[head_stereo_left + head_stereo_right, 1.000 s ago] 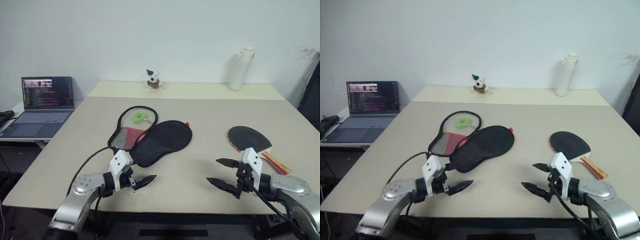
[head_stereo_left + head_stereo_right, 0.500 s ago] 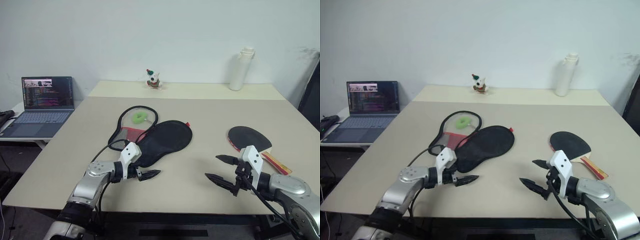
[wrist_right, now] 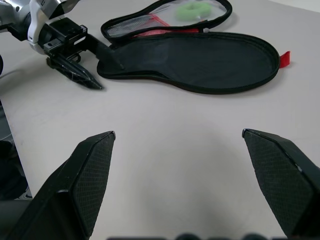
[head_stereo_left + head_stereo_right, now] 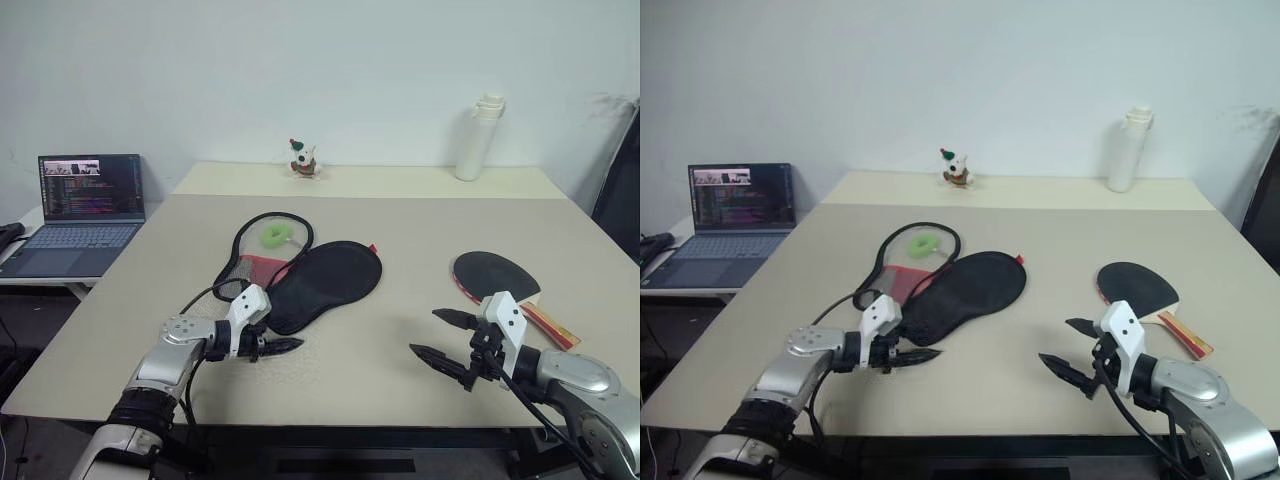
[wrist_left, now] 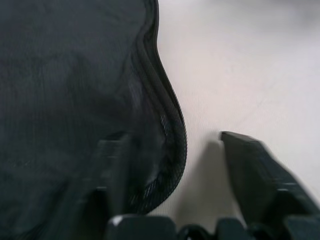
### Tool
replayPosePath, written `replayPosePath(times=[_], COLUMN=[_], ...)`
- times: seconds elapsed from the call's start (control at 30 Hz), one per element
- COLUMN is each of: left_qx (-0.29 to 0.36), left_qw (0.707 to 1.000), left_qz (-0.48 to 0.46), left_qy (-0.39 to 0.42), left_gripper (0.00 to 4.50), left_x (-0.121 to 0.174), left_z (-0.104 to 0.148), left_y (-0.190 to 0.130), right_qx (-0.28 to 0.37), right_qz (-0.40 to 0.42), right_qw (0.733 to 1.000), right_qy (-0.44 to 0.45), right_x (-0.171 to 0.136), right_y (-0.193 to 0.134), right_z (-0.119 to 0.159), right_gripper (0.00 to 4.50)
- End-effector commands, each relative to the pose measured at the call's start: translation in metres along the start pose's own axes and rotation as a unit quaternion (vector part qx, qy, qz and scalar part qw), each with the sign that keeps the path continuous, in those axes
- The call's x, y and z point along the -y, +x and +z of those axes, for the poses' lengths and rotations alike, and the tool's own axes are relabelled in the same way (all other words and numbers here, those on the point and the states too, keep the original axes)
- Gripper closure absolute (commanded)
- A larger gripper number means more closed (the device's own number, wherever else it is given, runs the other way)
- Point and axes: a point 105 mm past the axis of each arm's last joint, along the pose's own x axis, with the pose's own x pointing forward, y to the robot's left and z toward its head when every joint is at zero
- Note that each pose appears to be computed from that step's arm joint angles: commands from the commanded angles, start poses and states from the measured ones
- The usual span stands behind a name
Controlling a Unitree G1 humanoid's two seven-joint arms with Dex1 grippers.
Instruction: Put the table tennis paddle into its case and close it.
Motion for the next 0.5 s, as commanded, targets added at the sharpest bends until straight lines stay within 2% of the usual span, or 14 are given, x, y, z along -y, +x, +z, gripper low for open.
replayPosePath(times=[0.03, 0.17, 0.37, 0.5], left_qx=[0.002, 0.023, 0.048, 0.054], left_qw=[1.000, 0.998, 0.994, 0.994], left_qz=[-0.011, -0.008, 0.017, 0.007], left_qy=[-0.017, -0.061, -0.101, -0.100], left_gripper=[3.06, 4.47, 4.47, 4.47], left_x=[0.008, 0.020, 0.031, 0.043], left_z=[0.002, 0.010, 0.029, 0.043], left_y=[-0.006, -0.001, 0.022, 0.063], right_qx=[0.022, 0.024, 0.026, 0.026], right_qz=[-0.011, -0.014, -0.018, -0.022], right_qw=[1.000, 1.000, 0.999, 0.999], right_qy=[-0.015, -0.014, -0.013, -0.012], right_x=[0.004, 0.005, 0.006, 0.007], right_y=[-0.002, -0.002, -0.003, -0.004], right_z=[0.011, 0.010, 0.010, 0.010], right_gripper=[0.00, 0.00, 0.00, 0.00])
